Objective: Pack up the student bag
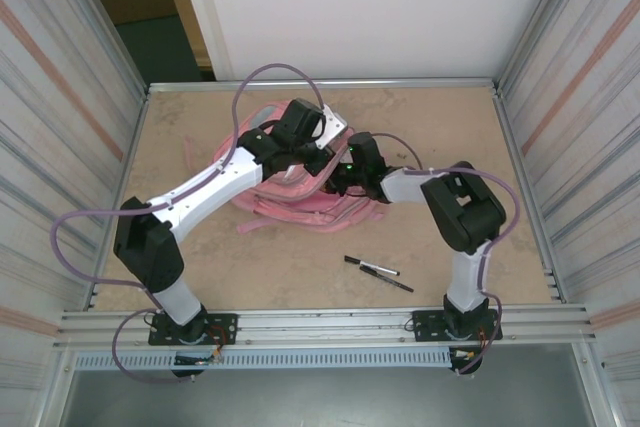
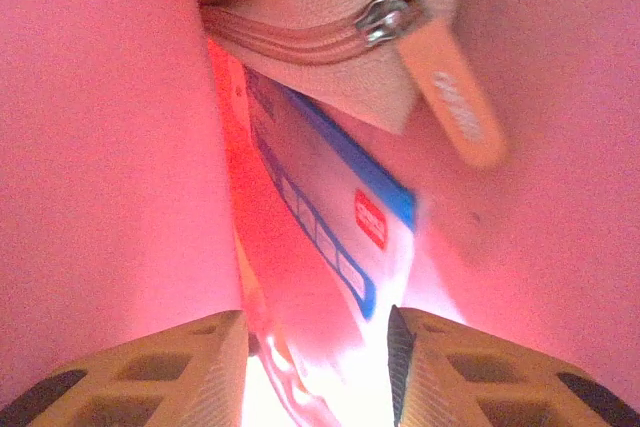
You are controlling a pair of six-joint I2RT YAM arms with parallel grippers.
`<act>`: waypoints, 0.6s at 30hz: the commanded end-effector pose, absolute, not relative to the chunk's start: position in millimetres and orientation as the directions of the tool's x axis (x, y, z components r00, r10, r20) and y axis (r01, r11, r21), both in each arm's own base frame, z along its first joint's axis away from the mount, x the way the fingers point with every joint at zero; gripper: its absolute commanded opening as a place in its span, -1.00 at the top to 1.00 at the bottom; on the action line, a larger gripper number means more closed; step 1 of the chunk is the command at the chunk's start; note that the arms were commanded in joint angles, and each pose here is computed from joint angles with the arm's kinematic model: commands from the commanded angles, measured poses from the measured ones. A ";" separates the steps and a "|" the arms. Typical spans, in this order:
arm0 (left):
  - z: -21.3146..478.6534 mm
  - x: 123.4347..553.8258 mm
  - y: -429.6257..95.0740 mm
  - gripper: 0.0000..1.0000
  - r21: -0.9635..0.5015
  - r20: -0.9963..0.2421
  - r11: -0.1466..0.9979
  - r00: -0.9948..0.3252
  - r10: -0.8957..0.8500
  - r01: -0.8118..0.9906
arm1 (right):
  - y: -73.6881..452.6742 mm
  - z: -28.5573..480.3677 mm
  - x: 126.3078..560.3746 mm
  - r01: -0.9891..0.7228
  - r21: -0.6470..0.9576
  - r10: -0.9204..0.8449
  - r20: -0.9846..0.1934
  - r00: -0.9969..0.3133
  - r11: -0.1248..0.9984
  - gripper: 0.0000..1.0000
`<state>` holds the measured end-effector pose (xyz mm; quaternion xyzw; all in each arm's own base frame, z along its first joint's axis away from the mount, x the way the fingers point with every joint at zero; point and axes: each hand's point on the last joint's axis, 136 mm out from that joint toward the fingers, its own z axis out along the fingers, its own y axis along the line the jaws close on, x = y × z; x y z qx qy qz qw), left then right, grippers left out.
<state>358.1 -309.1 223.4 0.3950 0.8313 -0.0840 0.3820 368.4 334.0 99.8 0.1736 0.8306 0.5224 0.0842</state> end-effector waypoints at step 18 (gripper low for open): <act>198.9 295.4 -288.9 -0.16 -0.523 -0.598 0.652 -0.781 0.179 0.550 | 152.9 174.8 303.4 -0.064 0.507 0.260 -0.543 -0.799 0.860 0.20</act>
